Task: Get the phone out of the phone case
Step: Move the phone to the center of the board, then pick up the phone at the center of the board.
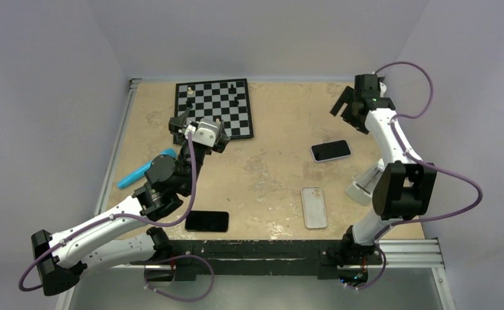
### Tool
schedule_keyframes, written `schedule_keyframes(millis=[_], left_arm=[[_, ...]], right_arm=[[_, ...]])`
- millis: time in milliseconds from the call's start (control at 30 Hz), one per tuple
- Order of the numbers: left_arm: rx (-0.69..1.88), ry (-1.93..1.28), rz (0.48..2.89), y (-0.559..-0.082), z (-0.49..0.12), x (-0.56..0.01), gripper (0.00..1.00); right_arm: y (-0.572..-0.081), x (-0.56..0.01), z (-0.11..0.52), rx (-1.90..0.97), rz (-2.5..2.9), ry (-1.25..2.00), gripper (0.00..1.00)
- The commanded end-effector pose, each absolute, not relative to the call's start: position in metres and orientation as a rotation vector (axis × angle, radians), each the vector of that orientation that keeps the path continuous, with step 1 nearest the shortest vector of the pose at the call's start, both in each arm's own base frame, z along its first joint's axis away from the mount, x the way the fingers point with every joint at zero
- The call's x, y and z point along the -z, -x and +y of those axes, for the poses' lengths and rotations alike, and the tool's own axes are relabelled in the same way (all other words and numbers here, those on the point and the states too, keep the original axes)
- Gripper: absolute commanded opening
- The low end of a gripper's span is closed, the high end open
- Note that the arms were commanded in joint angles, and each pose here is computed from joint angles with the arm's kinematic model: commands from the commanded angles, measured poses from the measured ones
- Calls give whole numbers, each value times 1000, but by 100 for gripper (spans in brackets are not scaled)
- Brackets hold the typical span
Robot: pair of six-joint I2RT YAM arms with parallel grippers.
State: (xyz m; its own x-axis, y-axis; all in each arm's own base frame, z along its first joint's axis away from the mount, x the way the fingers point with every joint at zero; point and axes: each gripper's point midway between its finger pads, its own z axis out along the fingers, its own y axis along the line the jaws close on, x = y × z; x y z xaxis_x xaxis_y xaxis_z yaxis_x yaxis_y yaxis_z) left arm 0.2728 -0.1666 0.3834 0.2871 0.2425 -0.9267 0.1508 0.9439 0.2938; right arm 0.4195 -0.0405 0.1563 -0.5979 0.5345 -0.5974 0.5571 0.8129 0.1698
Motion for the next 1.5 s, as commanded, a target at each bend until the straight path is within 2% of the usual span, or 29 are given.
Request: schedule_keyframes(millis=[0,100,200,333,500,733,1467], left_arm=[[-27,-310,1260,-272,-164,-396,95],[-21,-315,1264,-273,-166,-394,95],[-15,-314,1267,-272,-167,-394,94],[-10,-310,1266,-272,-166,-395,94],[-3,-298,1262,-270,-164,-398,94],[8,-299,1266,-270,-165,-397,94],[-4,-311,1262,-270,-165,-397,93]], right_arm=[[-412,-157,12,-45,2346,-823,98],[-402,-128,61,-268,2436,-885,98],[-392,-115,76,-234,2446,-1008,98],[-380,-100,61,-113,2383,-1213,98],[-373,-85,58,-108,2334,-1348,98],[-390,-94,38,-60,2255,-1390,98],[-398,-35,5,-30,2256,-1572,98]])
